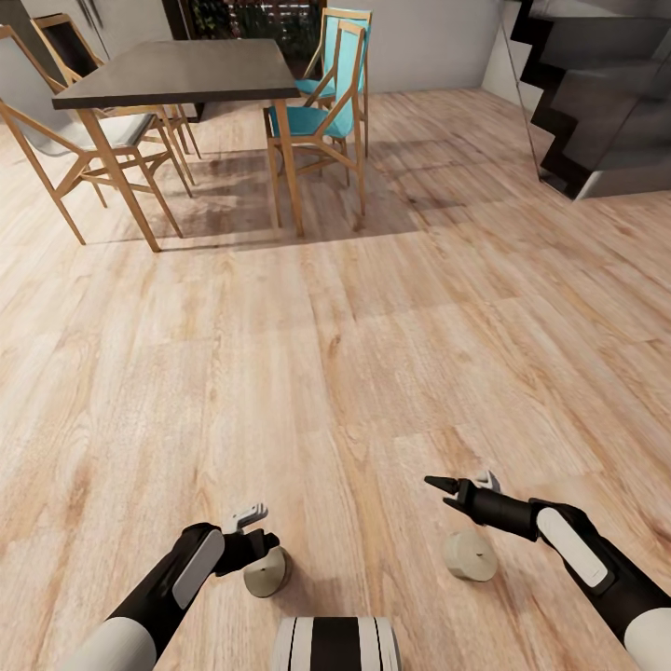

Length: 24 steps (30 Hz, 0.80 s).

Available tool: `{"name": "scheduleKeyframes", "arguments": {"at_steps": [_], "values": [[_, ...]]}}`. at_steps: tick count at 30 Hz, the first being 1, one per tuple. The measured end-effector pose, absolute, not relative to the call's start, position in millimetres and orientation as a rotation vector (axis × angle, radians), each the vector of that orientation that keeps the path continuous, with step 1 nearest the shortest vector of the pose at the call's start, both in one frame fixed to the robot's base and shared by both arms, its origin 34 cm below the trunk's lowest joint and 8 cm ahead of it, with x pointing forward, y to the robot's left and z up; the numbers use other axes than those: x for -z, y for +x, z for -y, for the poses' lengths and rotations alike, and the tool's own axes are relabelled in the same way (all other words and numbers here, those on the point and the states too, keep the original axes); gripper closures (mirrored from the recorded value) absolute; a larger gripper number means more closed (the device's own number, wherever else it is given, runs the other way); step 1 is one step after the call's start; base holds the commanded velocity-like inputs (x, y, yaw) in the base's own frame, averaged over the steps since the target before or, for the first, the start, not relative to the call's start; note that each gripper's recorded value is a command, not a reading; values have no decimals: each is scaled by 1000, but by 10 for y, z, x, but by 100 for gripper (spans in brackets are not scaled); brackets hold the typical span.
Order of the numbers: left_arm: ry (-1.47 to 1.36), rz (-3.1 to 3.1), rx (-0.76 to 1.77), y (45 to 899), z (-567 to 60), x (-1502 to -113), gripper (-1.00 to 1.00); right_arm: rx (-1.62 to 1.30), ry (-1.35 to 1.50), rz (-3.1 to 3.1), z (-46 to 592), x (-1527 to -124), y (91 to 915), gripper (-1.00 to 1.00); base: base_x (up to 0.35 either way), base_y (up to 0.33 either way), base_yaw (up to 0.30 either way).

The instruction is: Place each of the two pumpkins and all three candles from the living room inside a cabinet in the living room (use any cabinet), then make sure every cabinet is closed, and position the cauldron so it is next to a table in the living room.

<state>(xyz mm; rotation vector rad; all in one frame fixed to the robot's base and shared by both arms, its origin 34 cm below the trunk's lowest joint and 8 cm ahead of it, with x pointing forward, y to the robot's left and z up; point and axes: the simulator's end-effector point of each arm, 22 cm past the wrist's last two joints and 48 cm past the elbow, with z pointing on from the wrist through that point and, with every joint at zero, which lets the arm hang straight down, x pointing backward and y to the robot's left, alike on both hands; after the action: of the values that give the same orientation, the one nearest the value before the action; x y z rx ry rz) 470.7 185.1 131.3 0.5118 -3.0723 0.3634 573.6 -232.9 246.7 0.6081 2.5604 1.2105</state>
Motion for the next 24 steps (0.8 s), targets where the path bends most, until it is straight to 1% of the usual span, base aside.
{"name": "scheduleKeyframes", "arguments": {"at_steps": [2, 6, 20, 24], "values": [[512, 3072, -365, 4707, -1847, -1314, -100, -1285, 592, -2519, 2306, -2583, 5754, -100, 0, 0, 0], [512, 3072, -366, 4707, -1845, -1314, -100, -1331, 580, -2489, 2343, -2664, 5757, -100, 0, 0, 0], [519, 3061, -368, 4657, -1796, -1233, -100, -1341, 597, -2499, 2353, -2574, 5709, -100, 0, 0, 0], [479, 3071, -374, 4646, -1714, -1234, -100, -1341, 597, -2499, 2353, -2574, 5709, -100, 0, 0, 0]]}}
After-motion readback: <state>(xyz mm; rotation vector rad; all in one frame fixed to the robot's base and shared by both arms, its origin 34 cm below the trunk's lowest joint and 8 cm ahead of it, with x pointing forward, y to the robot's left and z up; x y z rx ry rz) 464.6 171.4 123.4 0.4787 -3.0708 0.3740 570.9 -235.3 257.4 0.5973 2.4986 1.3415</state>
